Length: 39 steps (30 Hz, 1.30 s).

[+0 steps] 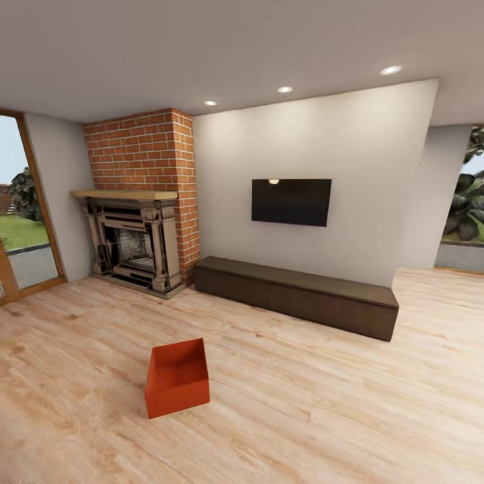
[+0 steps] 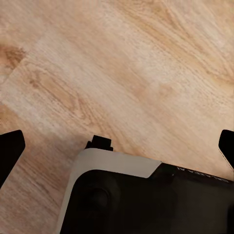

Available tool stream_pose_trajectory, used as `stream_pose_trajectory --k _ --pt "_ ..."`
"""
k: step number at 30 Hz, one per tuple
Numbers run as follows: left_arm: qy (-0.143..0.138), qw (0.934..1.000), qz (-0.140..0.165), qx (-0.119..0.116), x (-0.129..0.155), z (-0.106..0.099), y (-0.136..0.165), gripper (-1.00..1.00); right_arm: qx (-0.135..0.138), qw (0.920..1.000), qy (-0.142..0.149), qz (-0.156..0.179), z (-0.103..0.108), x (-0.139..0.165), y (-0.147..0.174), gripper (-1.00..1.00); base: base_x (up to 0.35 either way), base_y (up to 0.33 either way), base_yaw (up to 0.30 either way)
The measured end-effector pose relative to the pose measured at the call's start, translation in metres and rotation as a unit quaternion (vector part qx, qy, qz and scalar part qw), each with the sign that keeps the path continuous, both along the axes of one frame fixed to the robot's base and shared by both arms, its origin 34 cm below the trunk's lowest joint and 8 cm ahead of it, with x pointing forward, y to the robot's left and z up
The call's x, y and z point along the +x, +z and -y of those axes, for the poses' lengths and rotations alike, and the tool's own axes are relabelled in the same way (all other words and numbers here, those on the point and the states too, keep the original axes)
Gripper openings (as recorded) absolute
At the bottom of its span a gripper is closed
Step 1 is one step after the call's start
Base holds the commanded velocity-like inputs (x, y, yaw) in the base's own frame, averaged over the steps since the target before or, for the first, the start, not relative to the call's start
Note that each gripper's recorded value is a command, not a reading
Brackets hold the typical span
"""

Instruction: Move the two storage containers from the living room to the garage. In the garage, place one container on the floor and stack the other container on top of it (either order is fine).

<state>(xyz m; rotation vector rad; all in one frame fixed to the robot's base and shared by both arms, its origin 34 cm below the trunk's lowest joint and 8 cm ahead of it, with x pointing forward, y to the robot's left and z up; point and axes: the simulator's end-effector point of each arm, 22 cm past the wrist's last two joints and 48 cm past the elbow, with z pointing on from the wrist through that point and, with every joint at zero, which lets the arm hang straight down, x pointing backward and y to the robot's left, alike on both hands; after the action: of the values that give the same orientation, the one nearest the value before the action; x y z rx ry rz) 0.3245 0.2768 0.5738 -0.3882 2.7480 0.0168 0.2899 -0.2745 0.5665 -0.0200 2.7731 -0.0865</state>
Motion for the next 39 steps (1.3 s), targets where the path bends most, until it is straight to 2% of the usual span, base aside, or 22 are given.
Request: stream_pose_trajectory --k 20,39 --pt "0.001 1.0 0.0 0.0 -0.0001 -0.0001 0.0 1.0 0.0 1.0 0.0 0.001 -0.0006 0.0002 0.0001 1.0 0.32 0.0 0.261" --pt "0.001 1.0 0.001 0.0 0.0004 -0.0001 0.0001 1.0 -0.002 1.0 0.006 0.0 -0.0011 0.0001 0.0 1.0 0.32 0.0 0.018"
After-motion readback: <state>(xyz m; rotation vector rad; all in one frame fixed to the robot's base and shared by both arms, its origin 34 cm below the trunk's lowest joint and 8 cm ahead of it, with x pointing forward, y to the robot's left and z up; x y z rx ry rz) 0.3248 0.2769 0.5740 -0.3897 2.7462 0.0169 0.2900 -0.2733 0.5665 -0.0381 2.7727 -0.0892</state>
